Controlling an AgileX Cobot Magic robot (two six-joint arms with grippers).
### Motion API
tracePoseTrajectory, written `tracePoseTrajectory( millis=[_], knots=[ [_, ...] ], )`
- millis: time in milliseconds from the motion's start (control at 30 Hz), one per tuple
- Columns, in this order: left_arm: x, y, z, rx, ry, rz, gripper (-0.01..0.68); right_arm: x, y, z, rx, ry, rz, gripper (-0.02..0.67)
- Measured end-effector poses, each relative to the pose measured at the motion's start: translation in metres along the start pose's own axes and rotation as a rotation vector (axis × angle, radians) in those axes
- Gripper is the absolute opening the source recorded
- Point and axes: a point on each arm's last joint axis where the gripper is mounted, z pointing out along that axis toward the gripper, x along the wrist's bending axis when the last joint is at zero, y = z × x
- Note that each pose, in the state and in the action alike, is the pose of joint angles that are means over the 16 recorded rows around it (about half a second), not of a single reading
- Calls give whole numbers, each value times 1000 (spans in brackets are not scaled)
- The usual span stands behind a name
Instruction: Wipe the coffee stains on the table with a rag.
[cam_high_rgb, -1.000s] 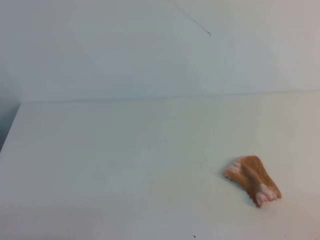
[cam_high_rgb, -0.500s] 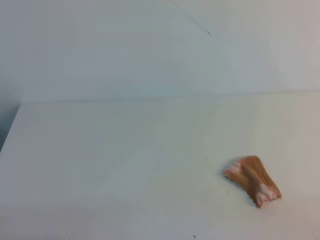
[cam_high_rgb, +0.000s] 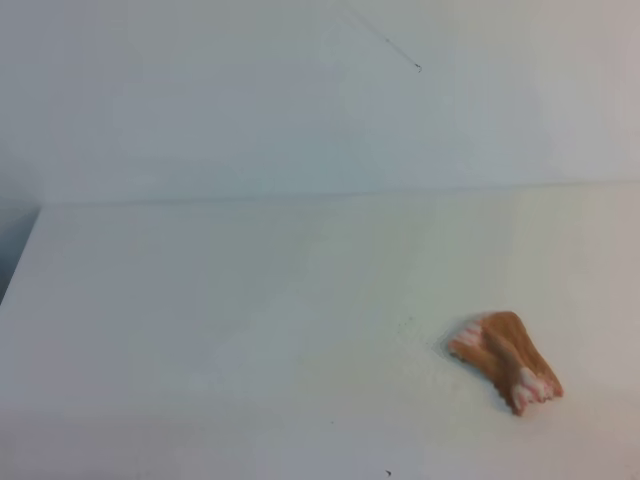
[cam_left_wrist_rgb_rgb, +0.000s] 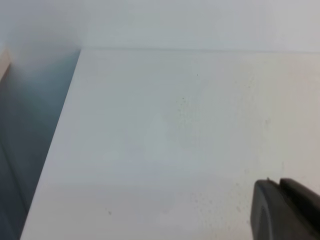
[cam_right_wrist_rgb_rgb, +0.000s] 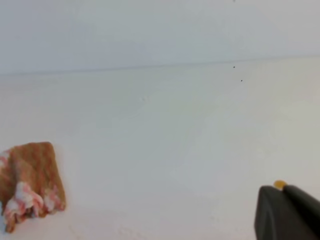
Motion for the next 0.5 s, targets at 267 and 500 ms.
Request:
tracePoseTrajectory(
  millis=[267,500],
  knots=[
    [0,0,0,0,0,0,-1,0,0,0,0,0,0,-2],
    [0,0,0,0,0,0,-1,0,0,0,0,0,0,-2]
  ],
)
